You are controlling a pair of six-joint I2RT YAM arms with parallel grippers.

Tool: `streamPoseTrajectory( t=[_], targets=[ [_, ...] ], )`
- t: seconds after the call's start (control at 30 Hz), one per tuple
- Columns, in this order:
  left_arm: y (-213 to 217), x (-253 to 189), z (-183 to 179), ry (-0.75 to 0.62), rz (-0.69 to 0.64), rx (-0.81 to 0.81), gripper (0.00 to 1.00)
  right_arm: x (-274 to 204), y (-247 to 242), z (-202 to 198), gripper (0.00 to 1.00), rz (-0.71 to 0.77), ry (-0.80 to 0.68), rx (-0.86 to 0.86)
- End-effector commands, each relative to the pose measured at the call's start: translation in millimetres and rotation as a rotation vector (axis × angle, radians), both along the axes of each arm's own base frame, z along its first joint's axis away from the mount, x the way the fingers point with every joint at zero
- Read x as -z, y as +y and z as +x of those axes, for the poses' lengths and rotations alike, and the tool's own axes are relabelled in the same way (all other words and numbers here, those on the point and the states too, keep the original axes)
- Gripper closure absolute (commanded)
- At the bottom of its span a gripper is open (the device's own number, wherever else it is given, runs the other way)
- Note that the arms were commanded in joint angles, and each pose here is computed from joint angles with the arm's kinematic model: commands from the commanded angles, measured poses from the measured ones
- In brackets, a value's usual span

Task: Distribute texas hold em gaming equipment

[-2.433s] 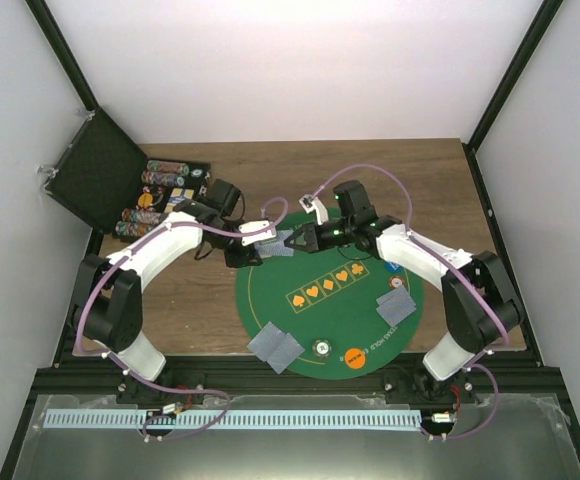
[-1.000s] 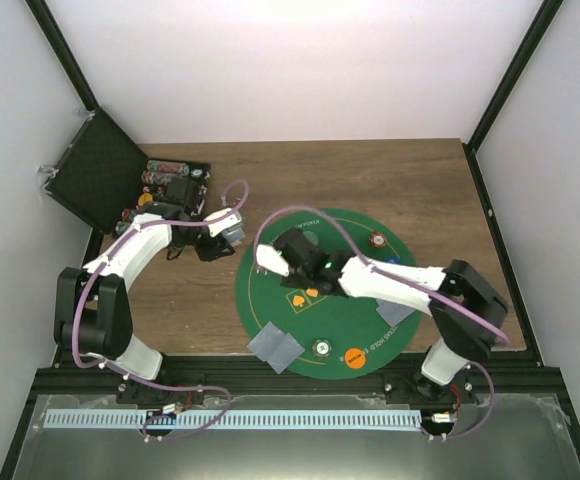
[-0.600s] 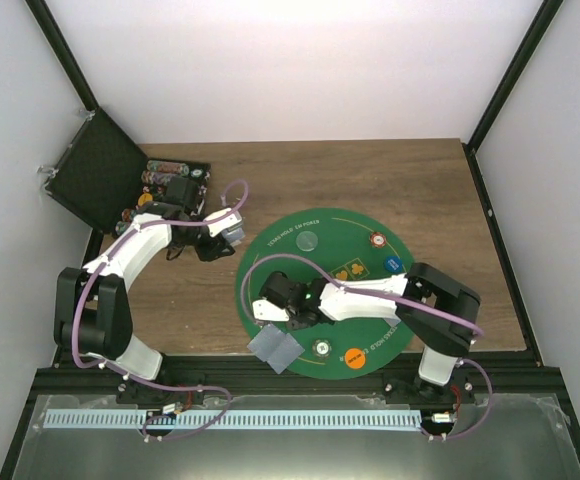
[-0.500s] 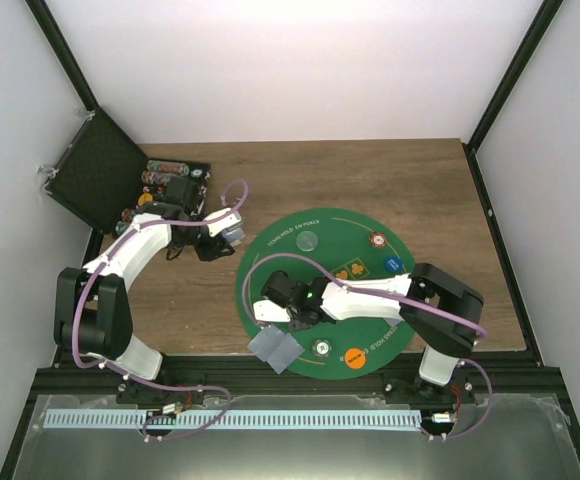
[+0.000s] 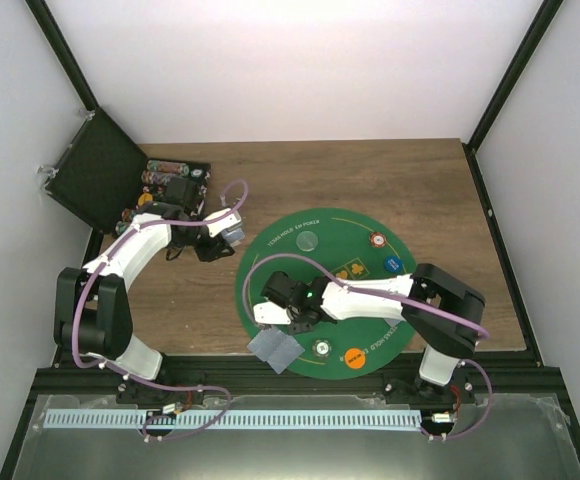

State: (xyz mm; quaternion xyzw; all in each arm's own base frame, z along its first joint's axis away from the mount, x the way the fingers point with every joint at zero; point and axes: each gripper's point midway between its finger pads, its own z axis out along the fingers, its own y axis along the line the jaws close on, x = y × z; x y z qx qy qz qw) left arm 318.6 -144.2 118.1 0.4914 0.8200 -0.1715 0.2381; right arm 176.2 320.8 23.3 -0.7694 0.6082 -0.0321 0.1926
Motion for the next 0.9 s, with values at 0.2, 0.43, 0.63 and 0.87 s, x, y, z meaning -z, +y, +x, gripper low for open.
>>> streamPoseTrajectory(
  t=[0.2, 0.43, 0.63, 0.87],
  targets=[
    [-2.1, -5.3, -3.8, -0.003, -0.019, 0.030, 0.56, -65.7, 38.3, -6.4, 0.58, 0.230, 0.069, 0.061],
    [-2.2, -10.0, -5.0, 0.002, -0.017, 0.035, 0.56, -168.8, 36.4, 25.1, 0.44, 0.686, 0.226, 0.269],
    [-12.4, -21.3, -17.6, 0.009, -0.038, 0.091, 0.56, -232.8, -0.4, 81.1, 0.28, 1.081, 0.619, 0.500],
    [-27.8, -29.6, -46.0, 0.026, -0.009, 0.195, 0.56, -240.0, 8.8, 119.9, 0.27, 1.175, 0.879, 0.570]
  ],
)
